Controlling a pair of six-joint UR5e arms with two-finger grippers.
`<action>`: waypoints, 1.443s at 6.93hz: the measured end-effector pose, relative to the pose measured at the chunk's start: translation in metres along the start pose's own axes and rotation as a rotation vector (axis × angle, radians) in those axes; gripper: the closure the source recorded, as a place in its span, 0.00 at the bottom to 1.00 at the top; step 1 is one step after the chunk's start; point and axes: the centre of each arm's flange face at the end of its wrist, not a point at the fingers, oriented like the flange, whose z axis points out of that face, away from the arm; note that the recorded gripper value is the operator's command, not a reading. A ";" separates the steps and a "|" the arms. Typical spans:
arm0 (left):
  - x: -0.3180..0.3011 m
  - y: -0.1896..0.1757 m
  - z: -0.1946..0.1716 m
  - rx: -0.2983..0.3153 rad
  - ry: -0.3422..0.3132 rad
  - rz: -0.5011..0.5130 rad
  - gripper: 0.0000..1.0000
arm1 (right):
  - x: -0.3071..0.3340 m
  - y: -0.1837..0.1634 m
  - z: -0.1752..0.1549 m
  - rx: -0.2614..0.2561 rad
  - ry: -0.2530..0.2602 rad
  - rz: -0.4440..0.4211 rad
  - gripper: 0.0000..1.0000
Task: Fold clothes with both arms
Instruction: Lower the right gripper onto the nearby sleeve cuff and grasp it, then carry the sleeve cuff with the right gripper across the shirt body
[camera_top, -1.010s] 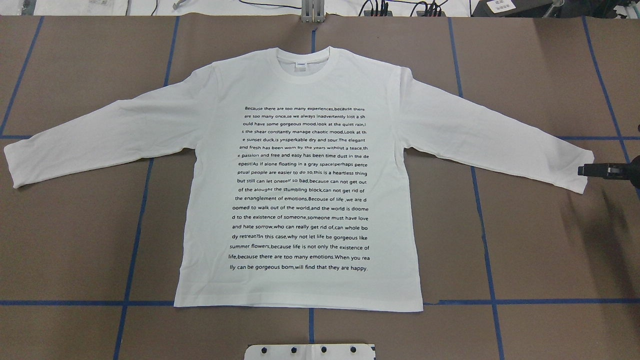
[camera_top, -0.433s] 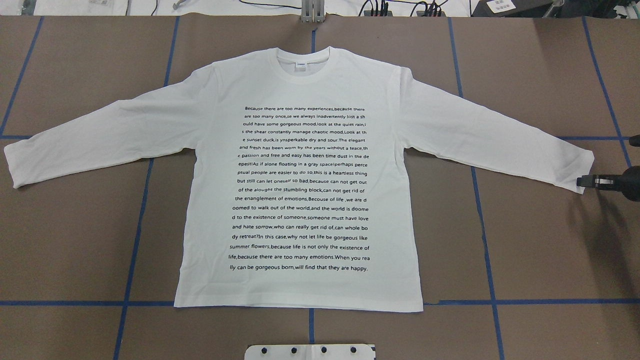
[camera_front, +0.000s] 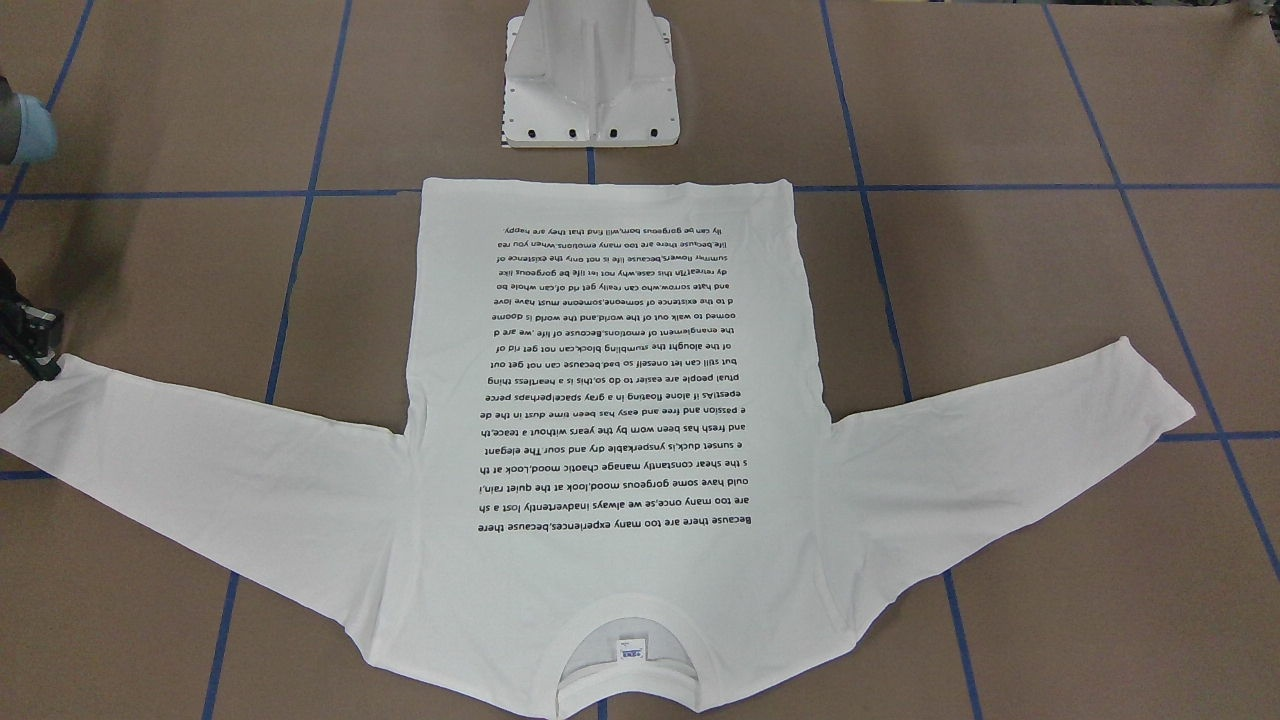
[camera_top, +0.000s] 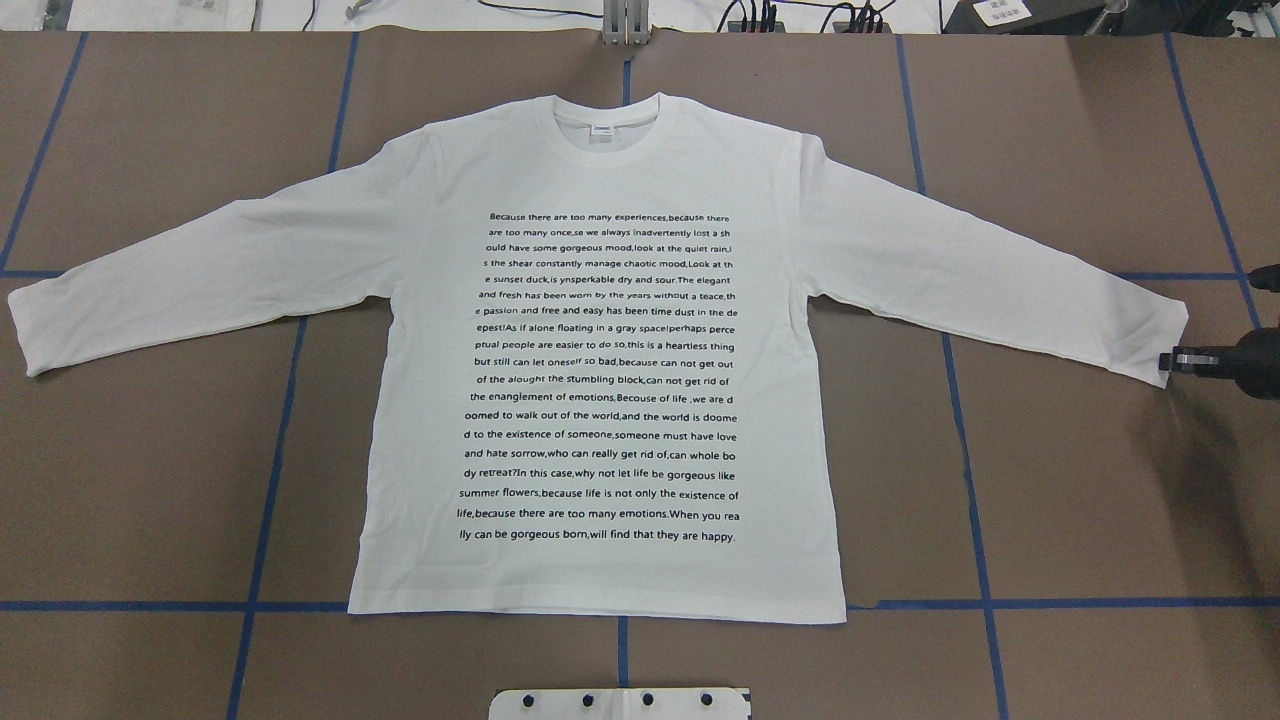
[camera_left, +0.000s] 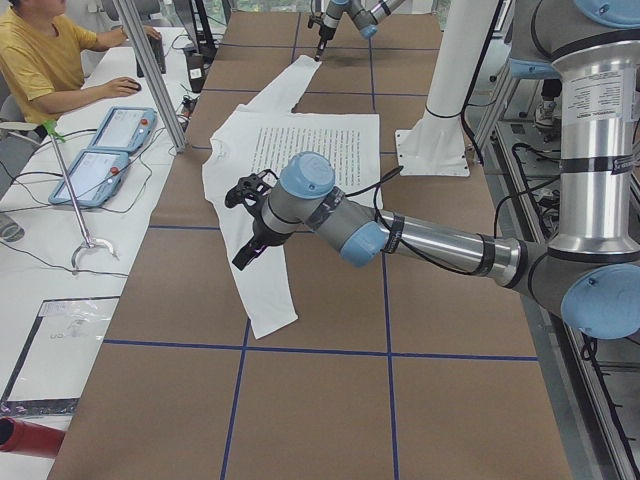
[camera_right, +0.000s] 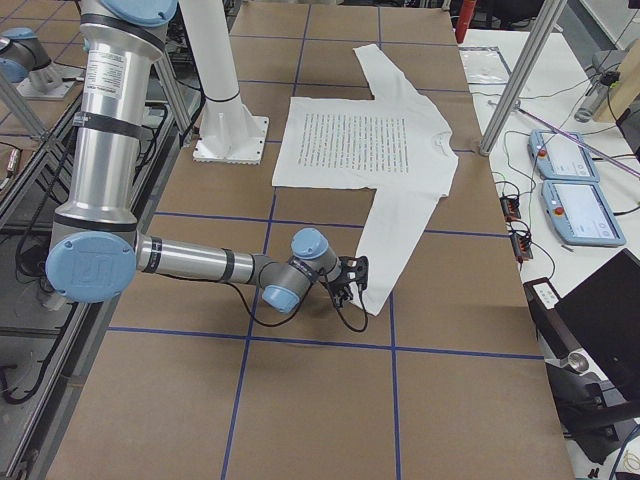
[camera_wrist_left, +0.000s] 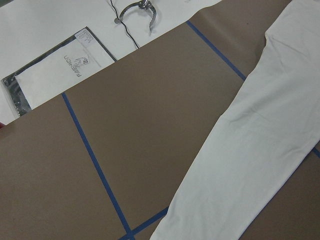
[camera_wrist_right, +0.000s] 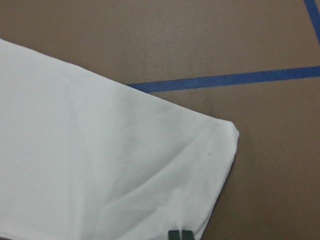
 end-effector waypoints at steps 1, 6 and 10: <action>0.000 0.000 0.000 0.000 0.000 0.000 0.00 | -0.009 -0.003 -0.005 0.005 -0.014 -0.005 1.00; -0.001 0.001 0.000 -0.001 0.000 -0.004 0.00 | -0.216 -0.121 -0.109 0.015 0.028 0.045 1.00; -0.004 0.004 0.004 -0.009 0.000 -0.013 0.00 | -0.491 -0.181 -0.146 0.080 0.043 -0.034 1.00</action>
